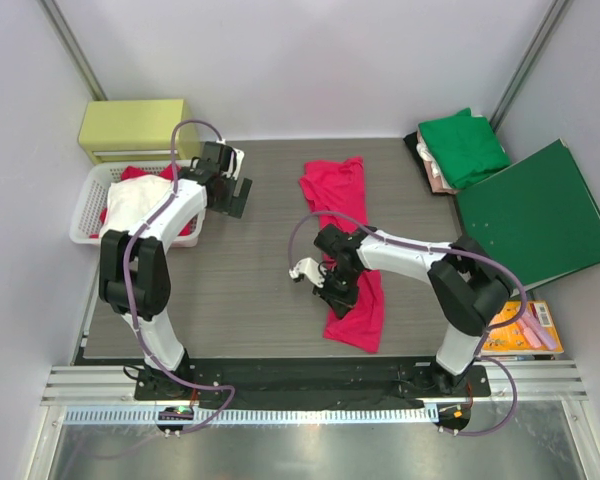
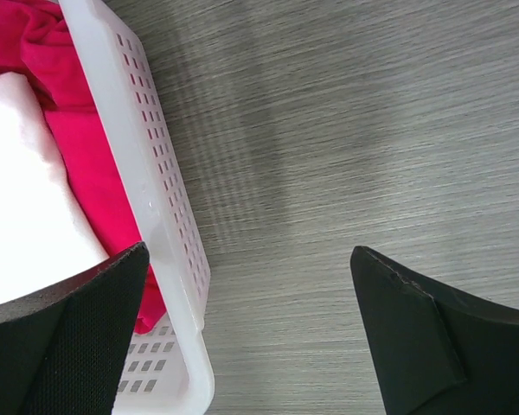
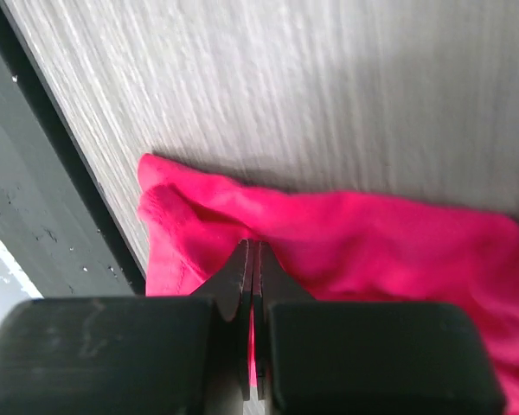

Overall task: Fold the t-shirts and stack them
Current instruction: Rotate the tshirt 90 degrees, then grab the bottom of the folded rectangular tshirt with right arm

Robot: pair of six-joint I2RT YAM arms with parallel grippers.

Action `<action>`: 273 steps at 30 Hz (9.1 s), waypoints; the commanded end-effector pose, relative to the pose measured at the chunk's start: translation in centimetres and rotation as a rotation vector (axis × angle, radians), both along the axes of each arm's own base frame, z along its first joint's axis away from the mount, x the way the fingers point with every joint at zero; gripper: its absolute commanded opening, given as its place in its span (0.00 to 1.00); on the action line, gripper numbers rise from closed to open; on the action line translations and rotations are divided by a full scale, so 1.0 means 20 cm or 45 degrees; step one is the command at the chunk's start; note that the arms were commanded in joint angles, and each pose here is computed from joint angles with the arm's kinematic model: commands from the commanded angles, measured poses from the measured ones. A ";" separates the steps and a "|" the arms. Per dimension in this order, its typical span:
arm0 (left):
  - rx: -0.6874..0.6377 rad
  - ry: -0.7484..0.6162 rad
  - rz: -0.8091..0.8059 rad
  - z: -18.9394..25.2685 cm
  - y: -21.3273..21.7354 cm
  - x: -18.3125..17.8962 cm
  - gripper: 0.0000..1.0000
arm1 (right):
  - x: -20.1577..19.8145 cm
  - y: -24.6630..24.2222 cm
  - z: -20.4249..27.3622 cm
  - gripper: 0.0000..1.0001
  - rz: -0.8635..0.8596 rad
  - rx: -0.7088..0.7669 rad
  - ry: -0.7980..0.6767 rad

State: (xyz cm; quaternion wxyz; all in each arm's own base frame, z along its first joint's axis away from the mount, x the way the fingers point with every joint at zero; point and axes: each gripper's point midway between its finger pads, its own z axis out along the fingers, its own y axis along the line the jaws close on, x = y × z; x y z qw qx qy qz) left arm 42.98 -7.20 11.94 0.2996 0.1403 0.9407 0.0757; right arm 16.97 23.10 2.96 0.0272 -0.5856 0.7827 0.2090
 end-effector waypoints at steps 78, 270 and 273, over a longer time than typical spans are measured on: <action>-0.253 0.124 -0.424 -0.06 -0.65 0.22 1.00 | 2.23 -0.29 0.53 0.52 -1.106 0.540 -0.804; -1.338 0.944 -0.854 0.00 -1.34 -1.19 1.00 | 0.32 -0.39 0.65 0.86 -0.882 0.342 -0.175; -1.258 0.925 -0.787 -0.09 -1.32 -1.16 1.00 | 0.32 -0.35 0.57 0.83 -0.882 0.374 -0.036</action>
